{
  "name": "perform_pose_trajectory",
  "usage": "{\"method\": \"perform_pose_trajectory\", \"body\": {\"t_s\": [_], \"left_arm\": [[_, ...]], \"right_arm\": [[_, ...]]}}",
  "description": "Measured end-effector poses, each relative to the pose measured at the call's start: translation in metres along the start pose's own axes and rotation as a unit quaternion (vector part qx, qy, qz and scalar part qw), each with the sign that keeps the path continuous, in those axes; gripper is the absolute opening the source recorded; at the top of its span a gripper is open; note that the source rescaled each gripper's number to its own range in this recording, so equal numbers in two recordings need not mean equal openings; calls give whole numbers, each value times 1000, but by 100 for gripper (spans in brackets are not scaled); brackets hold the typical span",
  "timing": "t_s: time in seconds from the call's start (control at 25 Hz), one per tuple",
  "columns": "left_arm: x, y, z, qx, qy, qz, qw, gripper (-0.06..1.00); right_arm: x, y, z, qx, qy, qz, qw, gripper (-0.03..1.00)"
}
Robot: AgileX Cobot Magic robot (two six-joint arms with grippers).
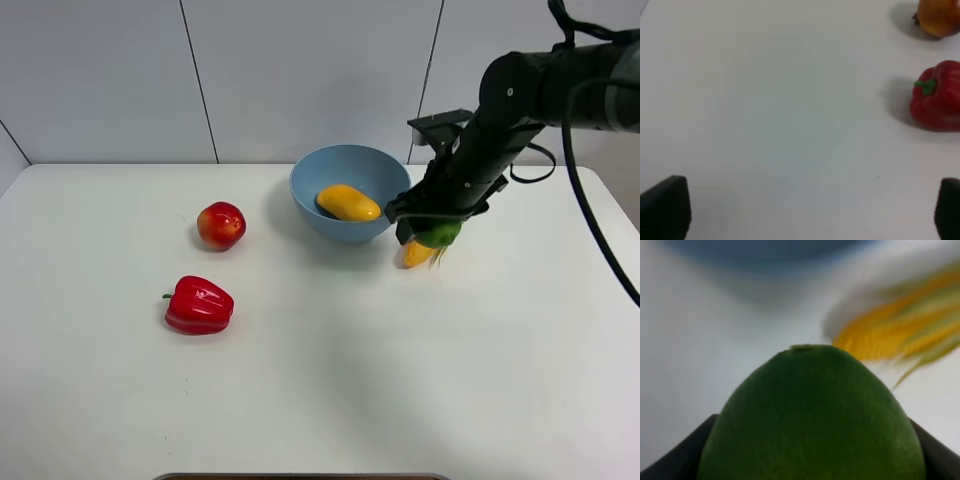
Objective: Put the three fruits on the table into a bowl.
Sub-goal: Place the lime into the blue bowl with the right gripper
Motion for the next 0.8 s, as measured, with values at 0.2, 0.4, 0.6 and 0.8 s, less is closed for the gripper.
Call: {"method": "perform_pose_trajectory", "body": {"t_s": [0.2,0.4,0.6,0.8], "left_arm": [[0,0,0,0,0,0,1000,100],[0,0,0,0,0,0,1000,100],[0,0,0,0,0,0,1000,100],[0,0,0,0,0,0,1000,100]], "right_arm": [[23,0,-38,5,-78,5,997,9],[31,-2,-60,5,-146,13,989,9],[10,-6,-75,1,-178,19,984,9],[-25,-9,-78,-17,-174,13,984,9]]}}
Point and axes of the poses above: a point on each arm's last joint axis where the gripper is mounted, x pointing back along that axis away from the gripper, y along the wrist's bending axis when the last joint is at zero, z = x × y, the point moved 6 cm from there along -x, pointing out along that axis toward the gripper, and after that the axes turned 2 degrees about x, right-handed, at the moved point
